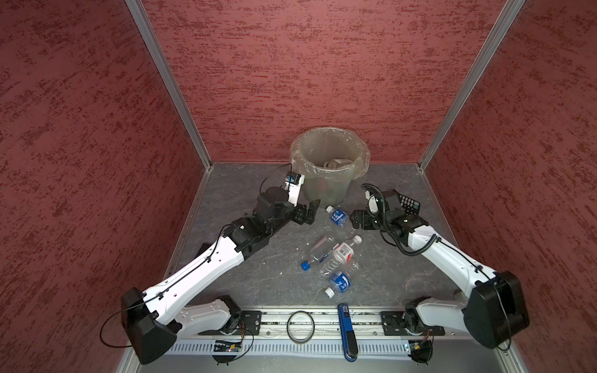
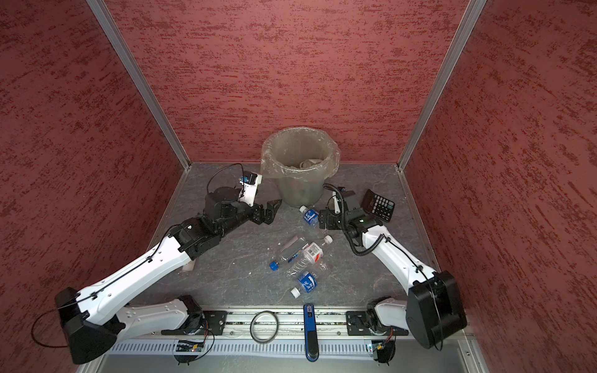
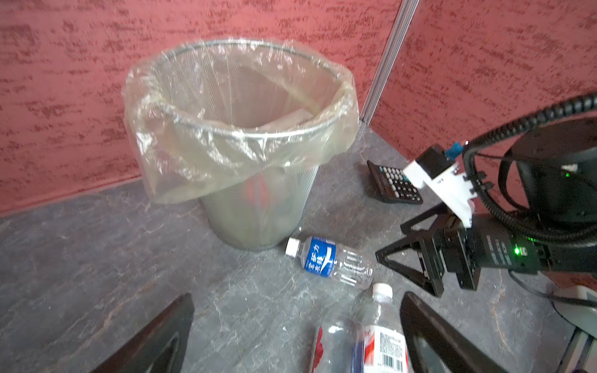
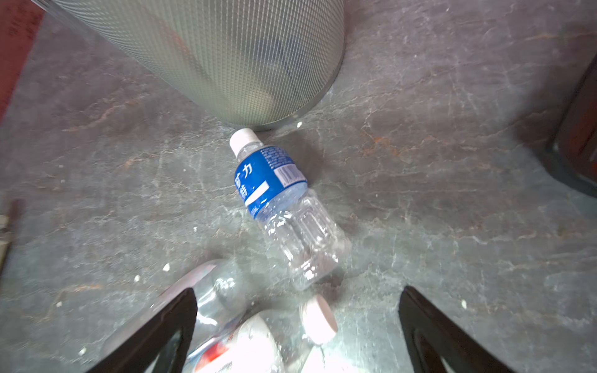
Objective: Throw the plastic bottles in the bin
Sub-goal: 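Draw the left gripper back while the right gripper reaches the blue-label bottle, then grasp the blue-label water bottle beside the bin with the right gripper and lift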
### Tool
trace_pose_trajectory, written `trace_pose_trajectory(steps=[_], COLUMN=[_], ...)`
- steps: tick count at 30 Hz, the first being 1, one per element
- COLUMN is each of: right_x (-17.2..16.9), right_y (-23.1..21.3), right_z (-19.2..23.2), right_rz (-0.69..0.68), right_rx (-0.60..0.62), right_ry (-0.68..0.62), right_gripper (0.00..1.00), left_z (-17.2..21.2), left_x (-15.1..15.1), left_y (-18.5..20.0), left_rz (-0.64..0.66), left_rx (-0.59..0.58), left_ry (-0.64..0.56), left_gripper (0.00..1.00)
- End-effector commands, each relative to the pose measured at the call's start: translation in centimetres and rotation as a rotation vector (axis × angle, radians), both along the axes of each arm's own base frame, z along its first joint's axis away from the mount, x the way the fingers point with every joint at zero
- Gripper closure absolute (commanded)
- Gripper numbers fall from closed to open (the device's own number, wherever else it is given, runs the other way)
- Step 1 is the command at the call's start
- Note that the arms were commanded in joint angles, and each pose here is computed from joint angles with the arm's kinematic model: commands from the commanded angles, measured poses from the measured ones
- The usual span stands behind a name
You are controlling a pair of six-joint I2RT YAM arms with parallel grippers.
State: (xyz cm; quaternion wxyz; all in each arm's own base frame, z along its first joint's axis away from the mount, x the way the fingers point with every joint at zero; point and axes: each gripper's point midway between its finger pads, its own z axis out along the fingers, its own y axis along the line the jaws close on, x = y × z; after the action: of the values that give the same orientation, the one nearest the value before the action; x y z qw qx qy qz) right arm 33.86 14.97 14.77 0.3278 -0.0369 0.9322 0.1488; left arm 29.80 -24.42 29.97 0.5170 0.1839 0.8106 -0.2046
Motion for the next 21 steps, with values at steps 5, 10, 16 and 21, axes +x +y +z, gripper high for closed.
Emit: trace_pose_trajectory(steps=[5,10,16,21], right_x=[3.1,3.6,3.9,5.2], right_y=[0.8,2.5,4.3,3.3], right_z=[0.3,-1.4,-4.4,-6.9], right_rz=[0.014,0.086,0.154,0.119], right_rx=[-0.11,-0.185,-0.269,-0.388], right_ry=[-0.059,-0.039,0.007,0.038], right_gripper=[0.01,0.01,0.02,0.03], left_z=[-5.6,-7.6,-9.7,-10.5], left_x=[-1.8,-2.0,-1.8,-2.2], left_y=[1.7,3.3,6.7,8.5], left_rz=[0.013,0.045,0.148,0.173], left_rx=[-0.028,-0.079,-0.115,-0.168], left_ry=[0.172,0.246,0.328,0.367], left_gripper=[0.0,0.0,0.0,0.0])
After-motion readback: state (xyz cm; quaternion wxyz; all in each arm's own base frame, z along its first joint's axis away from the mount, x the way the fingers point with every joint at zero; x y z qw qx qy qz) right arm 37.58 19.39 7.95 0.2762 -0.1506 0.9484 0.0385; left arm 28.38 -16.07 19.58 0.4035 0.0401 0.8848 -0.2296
